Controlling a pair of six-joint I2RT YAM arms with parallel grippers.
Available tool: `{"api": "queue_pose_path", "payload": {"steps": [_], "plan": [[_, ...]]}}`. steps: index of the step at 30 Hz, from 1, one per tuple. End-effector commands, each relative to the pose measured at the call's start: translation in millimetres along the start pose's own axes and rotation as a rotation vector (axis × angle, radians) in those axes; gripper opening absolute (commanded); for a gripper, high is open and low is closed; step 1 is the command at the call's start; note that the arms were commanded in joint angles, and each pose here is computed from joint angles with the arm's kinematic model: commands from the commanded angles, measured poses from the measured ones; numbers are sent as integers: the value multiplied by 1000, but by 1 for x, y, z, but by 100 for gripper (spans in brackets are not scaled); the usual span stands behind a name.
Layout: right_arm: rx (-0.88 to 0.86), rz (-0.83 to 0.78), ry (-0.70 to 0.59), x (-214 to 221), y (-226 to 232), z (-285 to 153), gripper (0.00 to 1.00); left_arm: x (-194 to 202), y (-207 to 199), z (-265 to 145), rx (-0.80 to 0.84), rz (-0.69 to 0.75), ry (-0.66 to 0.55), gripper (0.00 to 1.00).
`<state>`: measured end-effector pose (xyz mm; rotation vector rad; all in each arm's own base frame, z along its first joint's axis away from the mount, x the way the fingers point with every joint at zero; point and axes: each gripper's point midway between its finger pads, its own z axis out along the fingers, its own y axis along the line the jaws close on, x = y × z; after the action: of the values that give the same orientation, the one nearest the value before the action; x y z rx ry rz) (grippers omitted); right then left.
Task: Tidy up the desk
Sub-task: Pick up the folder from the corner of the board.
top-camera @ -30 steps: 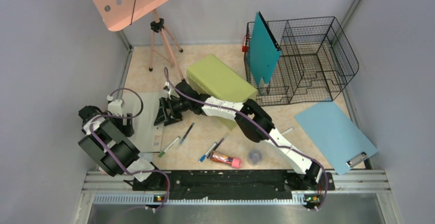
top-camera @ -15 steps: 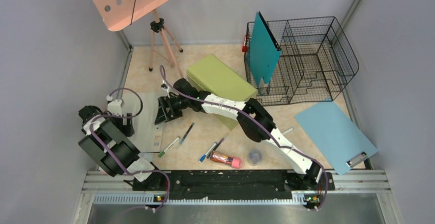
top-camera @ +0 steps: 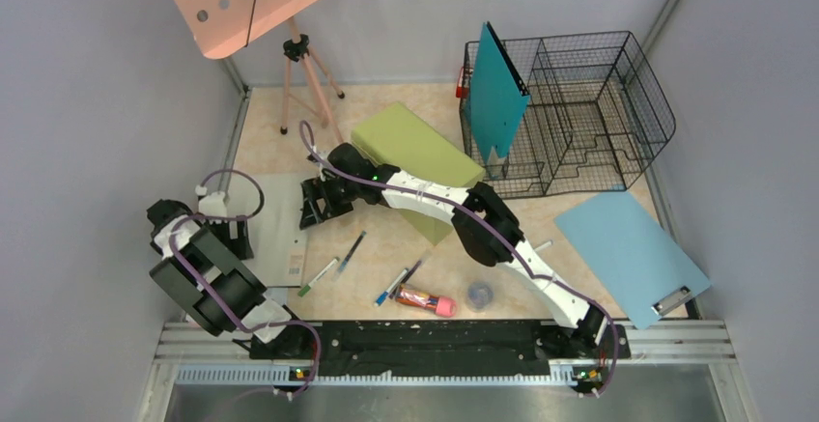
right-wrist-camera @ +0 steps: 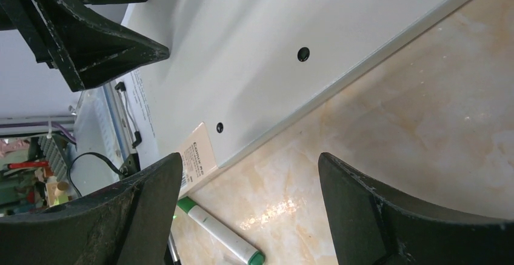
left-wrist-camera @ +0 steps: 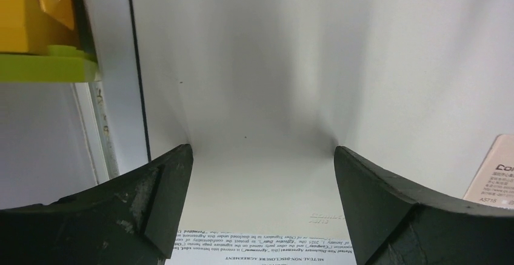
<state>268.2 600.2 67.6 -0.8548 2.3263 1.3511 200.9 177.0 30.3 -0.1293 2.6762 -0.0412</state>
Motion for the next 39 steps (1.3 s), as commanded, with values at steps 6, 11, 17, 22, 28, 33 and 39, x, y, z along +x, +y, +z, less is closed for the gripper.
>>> {"api": "queue_pose_path", "payload": {"steps": [6,11,17,22,28,33,39], "plan": [[-16,-55,-54,-27,17,-17,82,-20,31,-15,-154,18,-72,93],[-22,-41,-39,-19,16,-11,83,-18,37,-13,-174,29,-68,93],[-23,-38,-36,-17,17,-9,84,-12,32,-2,-105,0,-30,93],[-23,-29,-27,-14,14,-7,84,-3,24,9,-43,-14,4,93],[-22,-6,-9,-7,11,-5,84,8,26,19,-19,-43,29,93],[12,33,1,-1,6,-5,84,10,33,15,-34,-58,21,93],[38,58,10,6,4,-3,85,21,32,17,-14,-65,43,93]]}}
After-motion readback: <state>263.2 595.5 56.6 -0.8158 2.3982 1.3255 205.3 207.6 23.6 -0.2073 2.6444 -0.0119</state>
